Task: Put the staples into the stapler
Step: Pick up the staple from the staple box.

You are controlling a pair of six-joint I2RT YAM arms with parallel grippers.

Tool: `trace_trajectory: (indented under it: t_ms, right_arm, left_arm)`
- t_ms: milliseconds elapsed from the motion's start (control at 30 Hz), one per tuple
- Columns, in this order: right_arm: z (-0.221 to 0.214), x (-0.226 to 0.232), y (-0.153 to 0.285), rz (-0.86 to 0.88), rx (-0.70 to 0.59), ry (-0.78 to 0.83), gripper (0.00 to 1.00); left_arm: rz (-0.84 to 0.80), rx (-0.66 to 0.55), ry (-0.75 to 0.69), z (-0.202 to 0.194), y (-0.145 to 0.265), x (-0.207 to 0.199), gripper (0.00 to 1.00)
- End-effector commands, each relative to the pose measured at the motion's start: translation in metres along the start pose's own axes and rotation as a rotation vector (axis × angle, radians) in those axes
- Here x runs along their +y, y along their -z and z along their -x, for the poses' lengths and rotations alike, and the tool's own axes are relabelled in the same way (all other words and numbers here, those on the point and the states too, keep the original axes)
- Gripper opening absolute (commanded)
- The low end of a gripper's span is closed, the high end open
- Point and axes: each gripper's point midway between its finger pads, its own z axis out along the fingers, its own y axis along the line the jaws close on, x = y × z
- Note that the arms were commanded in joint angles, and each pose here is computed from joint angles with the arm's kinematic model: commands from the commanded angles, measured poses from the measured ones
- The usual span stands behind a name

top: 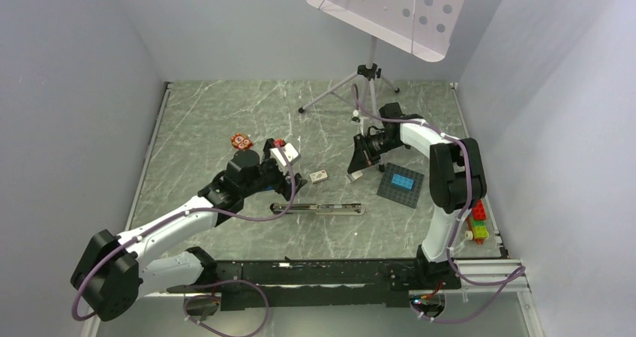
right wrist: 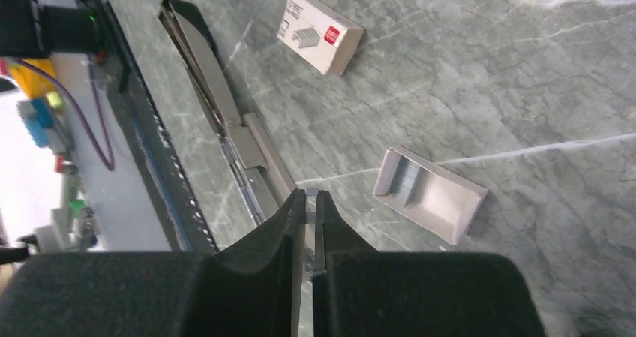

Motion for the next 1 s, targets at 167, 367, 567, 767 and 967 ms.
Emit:
trace_trajectory:
  t_ms: [167, 367, 567, 767, 967]
  right_arm:
    - [0.062, 0.048, 0.016, 0.112, -0.149, -0.115, 0.11]
    - [0.089, 0.073, 0.018, 0.178, -0.213, -0.173, 0.11]
    - [0.112, 0.097, 0.018, 0.237, -0.261, -0.202, 0.11]
    - [0.123, 0.108, 0.016, 0.259, -0.291, -0.196, 0.11]
    - [0.135, 0.120, 0.019, 0.278, -0.324, -0.169, 0.11]
  left_arm:
    - [0.018, -0.109, 0.008, 0.031, -0.008, -0.002, 0.98]
    - [0.051, -0.151, 0.058, 0.034, -0.018, 0.001, 0.95]
    - [0.104, -0.183, 0.089, 0.036, -0.029, 0.010, 0.93]
    - [0.134, -0.213, 0.074, 0.046, -0.040, 0.016, 0.91]
    - [0.110, -0.205, 0.078, 0.052, -0.054, 0.015, 0.77]
